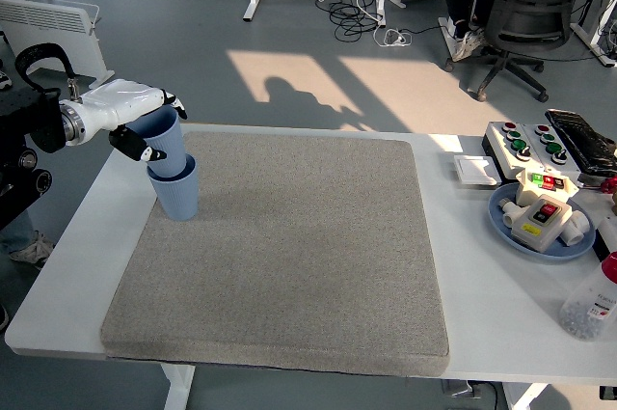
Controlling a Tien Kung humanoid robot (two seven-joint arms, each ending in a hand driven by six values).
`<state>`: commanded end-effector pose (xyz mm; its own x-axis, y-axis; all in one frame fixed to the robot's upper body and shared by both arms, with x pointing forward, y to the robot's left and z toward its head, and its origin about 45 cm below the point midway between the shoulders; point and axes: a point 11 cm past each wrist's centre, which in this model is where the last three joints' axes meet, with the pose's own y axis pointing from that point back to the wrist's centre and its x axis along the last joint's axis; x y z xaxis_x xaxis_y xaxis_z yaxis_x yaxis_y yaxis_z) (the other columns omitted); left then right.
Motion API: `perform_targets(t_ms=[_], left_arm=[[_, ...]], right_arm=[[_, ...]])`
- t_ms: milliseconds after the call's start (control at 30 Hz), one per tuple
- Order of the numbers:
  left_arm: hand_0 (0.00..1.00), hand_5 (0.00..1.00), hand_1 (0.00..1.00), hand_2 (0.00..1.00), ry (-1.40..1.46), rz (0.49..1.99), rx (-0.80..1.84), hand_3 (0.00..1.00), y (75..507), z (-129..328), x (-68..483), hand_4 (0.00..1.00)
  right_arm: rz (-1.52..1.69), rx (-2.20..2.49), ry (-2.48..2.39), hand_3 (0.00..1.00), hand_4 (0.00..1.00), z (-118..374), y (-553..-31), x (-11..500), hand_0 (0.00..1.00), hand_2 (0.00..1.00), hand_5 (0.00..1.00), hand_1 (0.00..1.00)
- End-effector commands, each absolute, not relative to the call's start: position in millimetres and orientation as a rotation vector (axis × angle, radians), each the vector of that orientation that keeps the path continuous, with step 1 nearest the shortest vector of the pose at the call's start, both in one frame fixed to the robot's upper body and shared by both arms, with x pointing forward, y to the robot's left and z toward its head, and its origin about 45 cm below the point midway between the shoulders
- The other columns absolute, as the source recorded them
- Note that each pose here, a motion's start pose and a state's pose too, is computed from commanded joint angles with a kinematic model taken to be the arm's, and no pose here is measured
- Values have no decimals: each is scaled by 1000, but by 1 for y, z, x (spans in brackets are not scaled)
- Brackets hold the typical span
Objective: Push cup pick cup insert cup
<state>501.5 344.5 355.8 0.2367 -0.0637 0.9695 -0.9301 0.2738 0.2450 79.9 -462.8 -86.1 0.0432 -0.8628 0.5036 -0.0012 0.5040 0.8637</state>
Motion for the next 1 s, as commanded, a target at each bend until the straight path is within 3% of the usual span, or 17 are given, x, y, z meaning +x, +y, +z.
perform_targets(t_ms=[100,133,300,333,500,533,700,733,1000], left_arm=[[515,2,579,774,-1160,822,1116,503,346,355,501,441],[432,2,580,832,-1160,822,1115,690,346,354,501,664],[432,2,580,832,-1148,826,1117,690,350,352,501,664],[511,142,710,938,-1146,829,1112,882,350,352,501,849],[511,142,710,938,-1151,833,1107,882,350,352,501,849],[817,239,895,998,-1152,833,1109,949,351,351,501,917],[817,239,895,998,-1145,844,1111,949,353,346,501,917],[883,276,926,998,-1142,845,1111,970,354,345,501,942],[921,324,961,998,-1143,874,1086,998,356,346,501,973]], right_arm=[[-788,827,-1377,594,132,-86,-463,81,712,653,419,641],[-788,827,-1377,594,132,-86,-463,81,712,653,419,640],[-787,827,-1378,594,132,-86,-463,81,712,653,419,640],[-787,827,-1379,594,133,-86,-463,81,712,652,420,640],[-787,828,-1378,594,133,-86,-463,82,712,652,420,640],[-787,828,-1378,594,133,-86,-463,82,712,652,420,640],[-786,829,-1378,594,133,-86,-463,82,712,652,420,640],[-786,829,-1378,594,133,-86,-463,83,712,653,420,640],[-784,830,-1380,594,133,-86,-462,83,712,653,420,640]])
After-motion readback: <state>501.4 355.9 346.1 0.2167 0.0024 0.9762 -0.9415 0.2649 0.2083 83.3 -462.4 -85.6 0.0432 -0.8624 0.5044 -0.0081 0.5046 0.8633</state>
